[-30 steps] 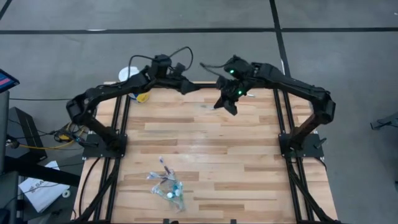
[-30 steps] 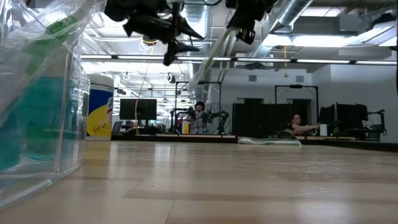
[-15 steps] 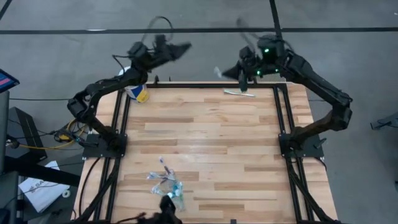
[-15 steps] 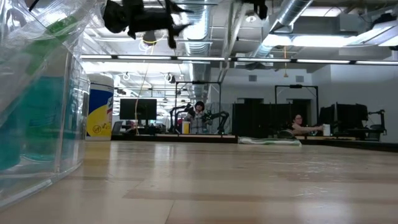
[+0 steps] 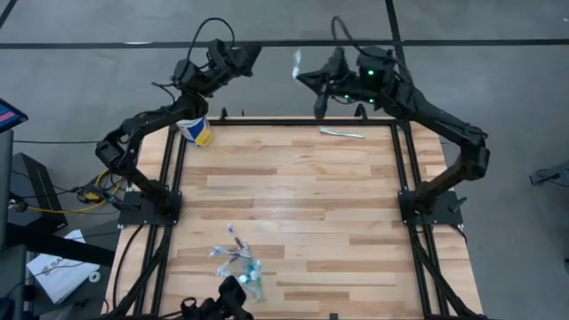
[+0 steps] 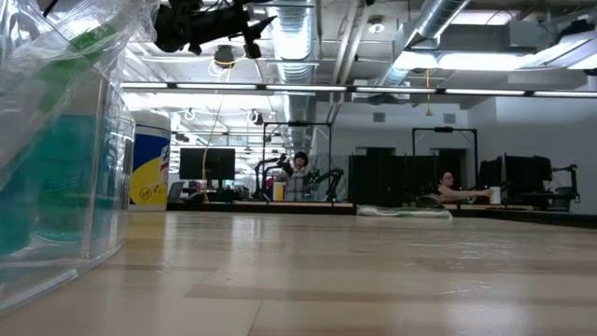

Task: Pick & Place toothbrushing station
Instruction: Put the green toothbrush into the transparent organizer

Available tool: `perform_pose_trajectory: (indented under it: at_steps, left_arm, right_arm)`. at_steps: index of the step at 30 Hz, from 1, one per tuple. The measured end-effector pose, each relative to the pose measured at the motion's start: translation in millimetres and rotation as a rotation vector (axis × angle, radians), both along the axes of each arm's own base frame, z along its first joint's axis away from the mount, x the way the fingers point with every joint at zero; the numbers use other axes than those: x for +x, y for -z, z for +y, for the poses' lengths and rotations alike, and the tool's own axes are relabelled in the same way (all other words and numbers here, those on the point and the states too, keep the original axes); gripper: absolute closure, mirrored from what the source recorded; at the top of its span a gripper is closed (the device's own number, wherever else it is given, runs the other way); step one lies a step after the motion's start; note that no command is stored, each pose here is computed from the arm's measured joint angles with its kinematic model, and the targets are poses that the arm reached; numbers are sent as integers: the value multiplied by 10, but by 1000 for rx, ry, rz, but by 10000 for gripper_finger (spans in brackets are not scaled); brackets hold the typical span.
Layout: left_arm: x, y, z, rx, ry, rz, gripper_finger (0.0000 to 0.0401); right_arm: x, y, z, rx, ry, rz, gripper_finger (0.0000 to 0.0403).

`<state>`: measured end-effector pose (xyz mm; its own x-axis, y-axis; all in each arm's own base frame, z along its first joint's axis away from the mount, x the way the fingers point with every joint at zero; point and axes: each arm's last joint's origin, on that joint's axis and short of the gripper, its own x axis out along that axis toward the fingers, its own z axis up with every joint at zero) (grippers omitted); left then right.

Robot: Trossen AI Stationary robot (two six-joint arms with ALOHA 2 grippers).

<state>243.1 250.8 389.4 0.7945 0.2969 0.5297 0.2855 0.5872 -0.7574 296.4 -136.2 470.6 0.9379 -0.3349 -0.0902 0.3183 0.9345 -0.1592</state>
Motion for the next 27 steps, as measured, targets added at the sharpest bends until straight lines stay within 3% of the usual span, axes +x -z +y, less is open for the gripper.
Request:
perform_pose_trajectory:
  at_steps: [4, 10, 20, 27]
  left_arm:
    - [-13, 0, 11, -2, 4, 1, 247]
    - [-25, -1, 21, -22, 15, -8, 247]
    - [-37, -17, 15, -30, 42, -27, 247]
    - [-426, -5, 342, -31, -92, -12, 247]
  right_arm:
    - [201, -59, 79, -117, 10, 55, 403]
    - [496, -119, 113, -183, -43, 129, 403]
    - [774, -160, 176, -186, -147, 156, 403]
    - [721, -249, 187, -186, -141, 163, 403]
